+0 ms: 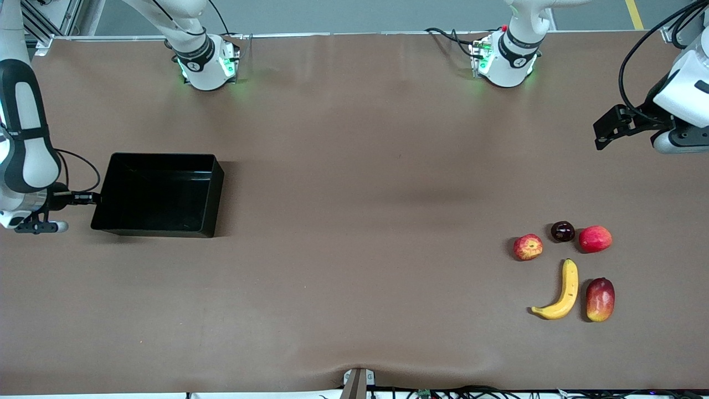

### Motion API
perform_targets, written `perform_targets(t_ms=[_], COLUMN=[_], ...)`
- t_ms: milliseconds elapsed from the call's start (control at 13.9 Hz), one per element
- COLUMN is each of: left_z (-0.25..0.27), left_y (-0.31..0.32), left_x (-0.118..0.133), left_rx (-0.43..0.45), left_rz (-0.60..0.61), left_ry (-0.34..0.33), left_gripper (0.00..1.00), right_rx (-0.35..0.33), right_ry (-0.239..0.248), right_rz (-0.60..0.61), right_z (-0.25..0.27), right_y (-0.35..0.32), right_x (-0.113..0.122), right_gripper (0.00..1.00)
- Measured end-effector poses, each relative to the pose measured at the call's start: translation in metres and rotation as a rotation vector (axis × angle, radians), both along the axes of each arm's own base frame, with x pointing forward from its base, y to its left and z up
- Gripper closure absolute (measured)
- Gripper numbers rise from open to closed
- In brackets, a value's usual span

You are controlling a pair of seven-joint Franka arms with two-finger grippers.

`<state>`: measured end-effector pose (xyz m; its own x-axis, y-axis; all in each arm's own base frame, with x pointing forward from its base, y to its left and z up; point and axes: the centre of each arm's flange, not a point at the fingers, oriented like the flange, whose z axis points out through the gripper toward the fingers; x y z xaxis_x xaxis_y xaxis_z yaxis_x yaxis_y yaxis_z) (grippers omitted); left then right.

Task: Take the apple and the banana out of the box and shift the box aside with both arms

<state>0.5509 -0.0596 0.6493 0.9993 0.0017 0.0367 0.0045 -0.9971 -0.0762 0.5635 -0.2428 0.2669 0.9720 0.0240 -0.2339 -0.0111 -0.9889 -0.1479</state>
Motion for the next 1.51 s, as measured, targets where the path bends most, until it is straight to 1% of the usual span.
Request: perform_targets(t_ms=[72, 143, 215, 359, 430, 502, 646, 717, 789, 932, 1004, 1076, 1148, 1291, 1435, 1506], left_z=[0.0, 0.0, 0.0, -0.002, -0.003, -0.004, -0.005, -0.004, -0.004, -0.004, -0.004, -0.004, -0.005, -0.005, -0.004, -0.004], left_y=[0.003, 0.005, 0.006, 0.014, 0.018, 0.021, 0.022, 0.022, 0.022, 0.022, 0.022, 0.022, 0.022, 0.022, 0.023, 0.023], left_x=[0.0, 0.001, 0.001, 0.001, 0.0, 0.0, -0.001, -0.002, -0.002, -0.002, -0.002, -0.002, -0.002, -0.002, -0.002, -0.003], left_rx=[0.0, 0.0, 0.0, 0.0, 0.0, 0.0, 0.001, 0.001, 0.001, 0.001, 0.001, 0.002, 0.002, 0.002, 0.002, 0.002], left_rz=[0.005, 0.009, 0.011, 0.024, 0.031, 0.036, 0.038, 0.038, 0.038, 0.039, 0.039, 0.039, 0.039, 0.039, 0.039, 0.04], left_ry=[0.0, 0.0, 0.002, 0.011, 0.016, 0.021, 0.033, 0.034, 0.033, 0.033, 0.034, 0.035, 0.035, 0.036, 0.034, 0.033], left_gripper=[0.0, 0.0, 0.0, 0.0, 0.0, 0.0, 0.0, 0.0, 0.0, 0.0, 0.0, 0.0, 0.0, 0.0, 0.0, 0.0], right_rx=[0.01, 0.016, 0.012, -0.012, -0.027, -0.039, -0.056, -0.057, -0.055, -0.061, -0.066, -0.066, -0.064, -0.061, -0.061, -0.062], right_ry=[-0.009, -0.03, -0.073, -0.173, -0.22, -0.255, -0.292, -0.297, -0.284, -0.236, -0.21, -0.182, -0.151, -0.11, -0.096, -0.103], right_rz=[0.037, 0.078, 0.111, 0.164, 0.195, 0.226, 0.306, 0.33, 0.32, 0.197, 0.133, 0.096, 0.076, 0.057, 0.022, 0.003], right_z=[0.012, 0.03, 0.053, 0.105, 0.131, 0.154, 0.197, 0.215, 0.228, 0.25, 0.265, 0.283, 0.304, 0.347, 0.381, 0.395], right_y=[0.004, 0.012, 0.021, 0.042, 0.057, 0.073, 0.116, 0.141, 0.164, 0.2, 0.211, 0.216, 0.216, 0.21, 0.204, 0.201], right_x=[0.009, 0.022, 0.039, 0.073, 0.088, 0.099, 0.116, 0.121, 0.121, 0.112, 0.104, 0.091, 0.074, 0.038, 0.004, -0.012], right_gripper=[0.47, 0.38, 0.29, 0.07, 0.0, 0.0, 0.0, 0.0, 0.0, 0.0, 0.0, 0.0, 0.0, 0.0, 0.0, 0.0])
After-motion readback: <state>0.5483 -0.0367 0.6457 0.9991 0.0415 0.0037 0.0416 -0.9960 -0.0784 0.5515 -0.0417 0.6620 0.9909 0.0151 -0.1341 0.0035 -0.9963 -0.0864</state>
